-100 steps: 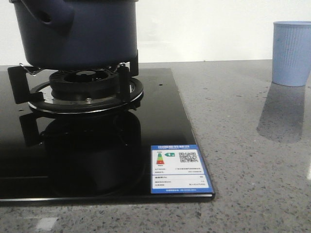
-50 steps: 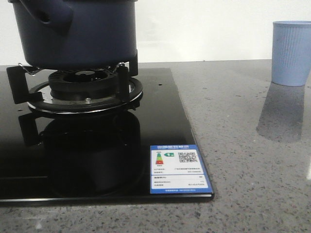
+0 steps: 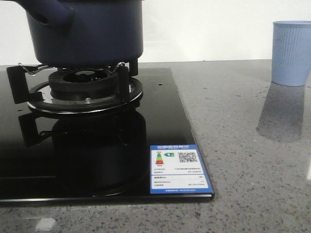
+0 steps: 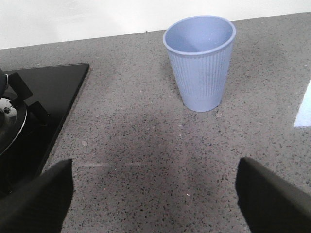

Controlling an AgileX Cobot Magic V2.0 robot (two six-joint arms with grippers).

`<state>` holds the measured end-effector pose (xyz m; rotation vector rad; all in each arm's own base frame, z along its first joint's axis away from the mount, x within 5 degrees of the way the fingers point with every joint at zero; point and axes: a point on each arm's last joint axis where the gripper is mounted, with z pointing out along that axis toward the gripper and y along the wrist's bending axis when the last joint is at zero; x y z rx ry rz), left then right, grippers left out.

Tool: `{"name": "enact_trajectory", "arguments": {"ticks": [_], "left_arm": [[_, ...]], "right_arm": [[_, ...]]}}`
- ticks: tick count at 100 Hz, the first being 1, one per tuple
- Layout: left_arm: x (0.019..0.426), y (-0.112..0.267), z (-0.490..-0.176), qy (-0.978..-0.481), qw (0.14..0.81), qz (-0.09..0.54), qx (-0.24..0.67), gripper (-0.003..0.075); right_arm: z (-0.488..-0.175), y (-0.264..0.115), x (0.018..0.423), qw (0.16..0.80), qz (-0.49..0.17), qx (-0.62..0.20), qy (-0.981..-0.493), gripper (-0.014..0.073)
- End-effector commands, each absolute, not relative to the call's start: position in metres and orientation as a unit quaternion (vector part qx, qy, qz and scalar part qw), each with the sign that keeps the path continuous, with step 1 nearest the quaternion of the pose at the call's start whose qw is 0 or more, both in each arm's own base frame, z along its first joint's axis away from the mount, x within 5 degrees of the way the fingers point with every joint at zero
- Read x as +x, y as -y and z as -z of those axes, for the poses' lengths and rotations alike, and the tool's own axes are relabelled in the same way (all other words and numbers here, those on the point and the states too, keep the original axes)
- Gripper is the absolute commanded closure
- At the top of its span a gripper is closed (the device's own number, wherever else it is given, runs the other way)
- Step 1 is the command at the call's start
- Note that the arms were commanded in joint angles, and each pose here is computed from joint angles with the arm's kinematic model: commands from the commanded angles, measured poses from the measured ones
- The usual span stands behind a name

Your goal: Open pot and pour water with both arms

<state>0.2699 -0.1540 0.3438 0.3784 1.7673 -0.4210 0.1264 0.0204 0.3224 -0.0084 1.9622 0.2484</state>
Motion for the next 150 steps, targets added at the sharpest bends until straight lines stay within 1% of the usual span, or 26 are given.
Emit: {"name": "enact_trajectory", "arguments": {"ticks": [1, 38, 54, 69, 89, 96, 108, 115, 134, 150], "left_arm": [[0.269, 0.150, -0.372, -0.716, 0.658, 0.184, 0.141, 0.0203], [0.270, 0.148, -0.374, -0.709, 0.668, 0.182, 0.135, 0.0204], [0.277, 0.152, -0.364, -0.718, 0.658, 0.174, 0.145, 0.0204], [0.277, 0.151, -0.368, -0.709, 0.669, 0.173, 0.139, 0.0204], [0.277, 0.151, -0.367, -0.711, 0.667, 0.173, 0.141, 0.0209], [0.277, 0.151, -0.367, -0.711, 0.667, 0.172, 0.142, 0.0231], [0.277, 0.151, -0.367, -0.711, 0.667, 0.172, 0.142, 0.0311], [0.277, 0.151, -0.367, -0.711, 0.667, 0.172, 0.142, 0.0337], [0.275, 0.150, -0.371, -0.707, 0.671, 0.173, 0.141, 0.0344], [0.266, 0.144, -0.384, -0.689, 0.689, 0.176, 0.136, 0.0344]], "right_arm": [[-0.340, -0.020, 0.129, 0.590, -0.105, -0.003, -0.800, 0.0004], [-0.340, -0.020, 0.129, 0.590, -0.106, -0.002, -0.800, 0.0004], [-0.340, -0.020, 0.129, 0.590, -0.106, -0.002, -0.800, 0.0004], [-0.340, -0.020, 0.129, 0.588, -0.106, -0.002, -0.802, 0.0004], [-0.340, -0.020, 0.129, 0.588, -0.106, -0.002, -0.802, 0.0004], [-0.340, -0.020, 0.129, 0.588, -0.106, -0.002, -0.802, 0.0004], [-0.340, -0.020, 0.129, 0.588, -0.106, -0.002, -0.802, 0.0004], [-0.340, -0.020, 0.129, 0.588, -0.106, -0.002, -0.802, 0.0004], [-0.340, -0.020, 0.129, 0.588, -0.106, -0.002, -0.802, 0.0004], [-0.340, -0.020, 0.129, 0.588, -0.106, -0.002, -0.802, 0.0004]]}}
